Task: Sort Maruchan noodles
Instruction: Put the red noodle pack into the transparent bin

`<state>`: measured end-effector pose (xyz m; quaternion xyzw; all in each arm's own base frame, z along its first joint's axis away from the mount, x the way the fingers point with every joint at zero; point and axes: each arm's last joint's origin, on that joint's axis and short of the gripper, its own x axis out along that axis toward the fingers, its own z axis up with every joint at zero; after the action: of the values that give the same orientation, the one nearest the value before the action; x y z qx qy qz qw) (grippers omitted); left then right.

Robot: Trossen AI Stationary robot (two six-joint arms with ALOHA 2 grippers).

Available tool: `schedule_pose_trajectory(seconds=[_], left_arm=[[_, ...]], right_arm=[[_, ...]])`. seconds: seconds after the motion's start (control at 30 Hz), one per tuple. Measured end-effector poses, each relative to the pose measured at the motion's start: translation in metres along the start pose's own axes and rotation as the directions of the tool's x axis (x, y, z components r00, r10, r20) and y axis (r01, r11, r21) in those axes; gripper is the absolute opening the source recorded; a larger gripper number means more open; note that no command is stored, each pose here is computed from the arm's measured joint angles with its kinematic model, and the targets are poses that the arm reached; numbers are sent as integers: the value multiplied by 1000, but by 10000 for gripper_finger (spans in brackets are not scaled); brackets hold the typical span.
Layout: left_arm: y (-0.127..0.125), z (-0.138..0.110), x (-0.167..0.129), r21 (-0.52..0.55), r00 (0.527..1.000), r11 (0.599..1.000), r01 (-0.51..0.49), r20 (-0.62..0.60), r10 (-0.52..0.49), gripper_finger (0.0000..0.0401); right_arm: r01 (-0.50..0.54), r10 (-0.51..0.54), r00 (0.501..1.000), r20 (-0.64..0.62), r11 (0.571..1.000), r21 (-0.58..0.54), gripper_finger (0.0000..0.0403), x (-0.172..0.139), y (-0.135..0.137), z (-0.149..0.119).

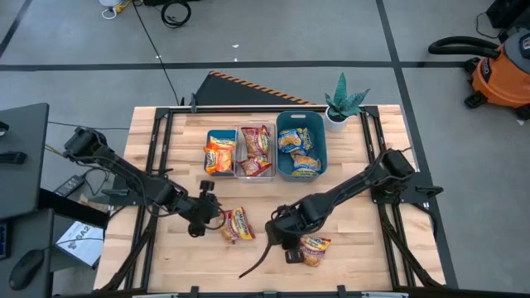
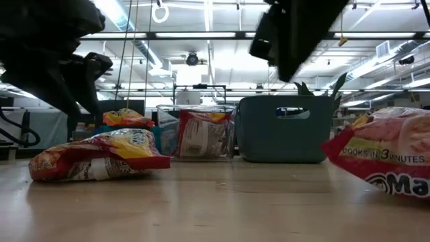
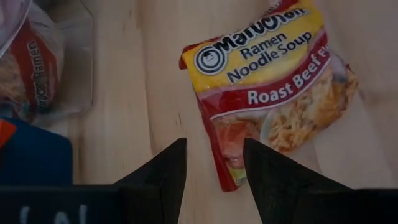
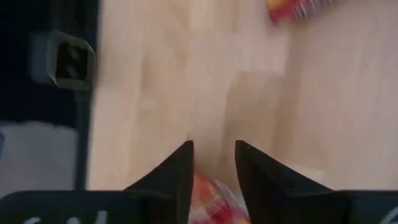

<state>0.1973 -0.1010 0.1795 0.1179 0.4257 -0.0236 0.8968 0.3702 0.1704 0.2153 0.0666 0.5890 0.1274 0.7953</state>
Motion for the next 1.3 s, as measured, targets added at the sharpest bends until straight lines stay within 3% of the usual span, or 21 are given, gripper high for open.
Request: schedule_pose_trajectory(seconds=[0.23, 0.37, 0.7, 0.83, 1.17, 1.3], left_arm=[[6, 1, 2, 46, 1000, 999, 8, -17, -7, 164], [6, 3, -3, 51, 999, 998, 33, -22, -32, 164], [8, 5, -10, 19, 999, 999, 35, -5, -35, 164], [9, 5, -10, 10, 999, 999, 38, -6, -38, 164], [9, 3, -10, 3, 999, 999, 39, -24, -39, 164], [9, 3, -10, 3, 999, 999, 39, -24, -39, 164]], right_arm=[[-13, 13, 999, -50, 1000, 5, 161, 29, 8, -4], [-48, 47, 995, -86, 999, -10, 163, 37, 10, -7], [14, -29, 990, -137, 994, -112, 156, 45, 11, -15], [-7, -11, 989, -148, 993, -119, 130, 46, 10, -16], [-47, 32, 983, -183, 996, -82, 14, 48, 4, -19], [-41, 32, 984, -177, 998, -48, 10, 47, -3, -16]])
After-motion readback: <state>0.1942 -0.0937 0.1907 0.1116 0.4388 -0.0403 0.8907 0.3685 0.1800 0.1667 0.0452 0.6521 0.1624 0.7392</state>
